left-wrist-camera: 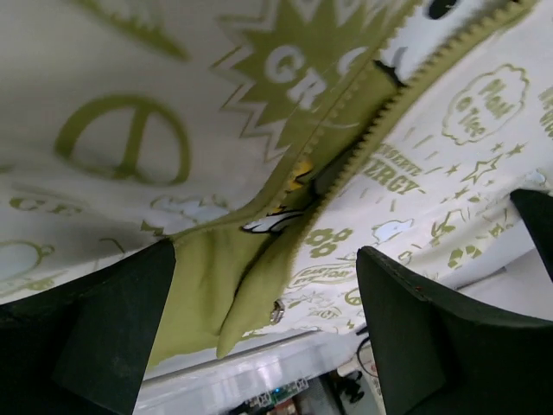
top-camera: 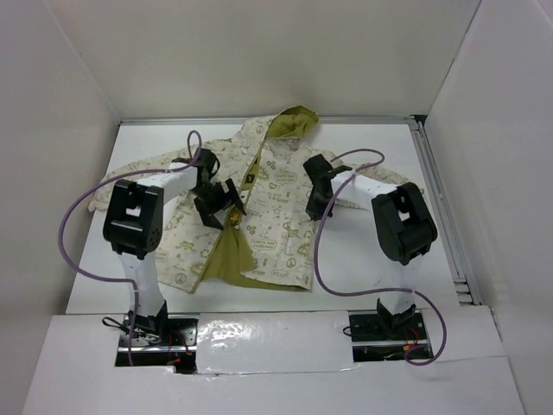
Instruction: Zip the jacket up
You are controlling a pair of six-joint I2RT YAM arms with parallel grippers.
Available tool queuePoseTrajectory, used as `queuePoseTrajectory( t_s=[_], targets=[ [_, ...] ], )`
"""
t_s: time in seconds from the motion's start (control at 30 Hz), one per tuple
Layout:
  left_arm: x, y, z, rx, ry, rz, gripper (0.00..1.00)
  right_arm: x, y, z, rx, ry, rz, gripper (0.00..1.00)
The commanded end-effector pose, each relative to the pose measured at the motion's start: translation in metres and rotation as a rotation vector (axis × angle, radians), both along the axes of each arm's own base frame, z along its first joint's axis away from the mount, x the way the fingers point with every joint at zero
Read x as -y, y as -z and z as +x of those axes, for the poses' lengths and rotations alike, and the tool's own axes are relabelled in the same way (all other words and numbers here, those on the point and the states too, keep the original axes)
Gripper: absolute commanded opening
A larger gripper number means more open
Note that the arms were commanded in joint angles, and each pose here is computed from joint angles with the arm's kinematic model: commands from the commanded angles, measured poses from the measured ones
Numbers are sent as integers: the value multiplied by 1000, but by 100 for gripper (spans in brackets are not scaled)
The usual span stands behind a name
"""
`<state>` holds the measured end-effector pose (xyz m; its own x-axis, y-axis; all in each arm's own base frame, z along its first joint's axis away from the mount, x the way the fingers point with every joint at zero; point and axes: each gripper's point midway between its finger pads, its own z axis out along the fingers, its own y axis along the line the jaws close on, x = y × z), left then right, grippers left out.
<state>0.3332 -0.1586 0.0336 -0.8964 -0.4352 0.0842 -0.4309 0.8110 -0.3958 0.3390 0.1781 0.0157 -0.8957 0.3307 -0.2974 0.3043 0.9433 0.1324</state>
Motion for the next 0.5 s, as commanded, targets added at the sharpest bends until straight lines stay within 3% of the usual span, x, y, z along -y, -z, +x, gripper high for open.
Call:
queuePoseTrajectory(
  t_s=[0.0,0.2,0.33,0.43,0.47],
  targets=[
    [23,12,18,-3,55,-14,99,15,-7,29,44,56,11,0],
    [87,-11,48,77,211,-169,99,92,-25,84,105,210,-57,0],
    [136,-50,38,148,367,-286,99,178,-59,133,178,363,-142,0],
    [141,-77,22,203,425,-312,99,205,-86,154,241,319,-130,1],
    [139,-82,17,214,430,-306,99,197,-94,156,261,270,-98,9]
  ],
)
